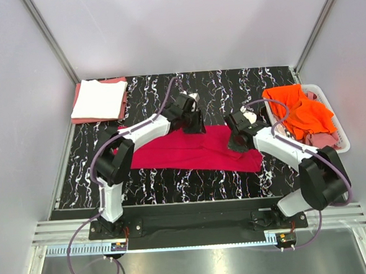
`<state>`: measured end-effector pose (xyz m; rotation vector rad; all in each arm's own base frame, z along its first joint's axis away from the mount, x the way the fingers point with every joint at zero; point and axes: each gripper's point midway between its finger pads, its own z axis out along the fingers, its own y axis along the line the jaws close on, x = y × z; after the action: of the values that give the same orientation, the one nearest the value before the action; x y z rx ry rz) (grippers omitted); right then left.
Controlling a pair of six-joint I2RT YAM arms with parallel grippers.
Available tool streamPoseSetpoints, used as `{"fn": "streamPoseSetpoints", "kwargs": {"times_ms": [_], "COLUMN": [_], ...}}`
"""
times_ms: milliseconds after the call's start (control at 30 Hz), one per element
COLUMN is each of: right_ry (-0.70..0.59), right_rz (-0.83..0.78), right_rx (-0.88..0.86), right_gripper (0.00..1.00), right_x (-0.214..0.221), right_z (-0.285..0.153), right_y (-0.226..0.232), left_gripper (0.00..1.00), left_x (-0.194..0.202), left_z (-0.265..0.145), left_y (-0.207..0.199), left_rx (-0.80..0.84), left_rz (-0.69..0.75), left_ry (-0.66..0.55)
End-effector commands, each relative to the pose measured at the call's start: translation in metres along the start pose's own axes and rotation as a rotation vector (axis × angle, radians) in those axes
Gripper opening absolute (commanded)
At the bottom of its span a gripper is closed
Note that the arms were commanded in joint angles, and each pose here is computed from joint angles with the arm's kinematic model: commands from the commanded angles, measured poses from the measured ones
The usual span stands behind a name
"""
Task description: Fold and stack the t-shirts
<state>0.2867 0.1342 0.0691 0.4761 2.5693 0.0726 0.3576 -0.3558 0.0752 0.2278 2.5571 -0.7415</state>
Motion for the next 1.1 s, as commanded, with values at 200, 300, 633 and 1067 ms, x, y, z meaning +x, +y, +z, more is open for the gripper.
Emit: {"fn": "streamPoseSetpoints", "kwargs": {"times_ms": [200, 300, 633, 1067], "right_ry": [0.062, 0.046, -0.010, -0.329], "right_rz": [0.059, 0.025, -0.224, -0.395], "right_rx": [0.014, 0.072, 0.100, 0.048], "right_gripper": [0.19, 0.20, 0.17, 0.34], "right_x": [0.009, -0.002, -0.078, -0.231], "right_z": [0.055, 0.073, 0.127, 0.095], "right_y": [0.019, 0.014, 0.033, 0.107], "left_gripper": [0.43, 0.45, 0.54, 0.52], "left_x": [-0.016, -0.032, 0.023, 0.080], "left_z": [-0.036, -0.073, -0.120, -0.097], "left_y": [0.032, 0.038, 0.095, 0.161], "left_rx": [-0.044, -0.064, -0.282, -0.527], "left_rz": [-0.036, -0.027, 0.048, -0.049], "left_ry": [-0.051, -0.133, -0.083, -0.023]}}
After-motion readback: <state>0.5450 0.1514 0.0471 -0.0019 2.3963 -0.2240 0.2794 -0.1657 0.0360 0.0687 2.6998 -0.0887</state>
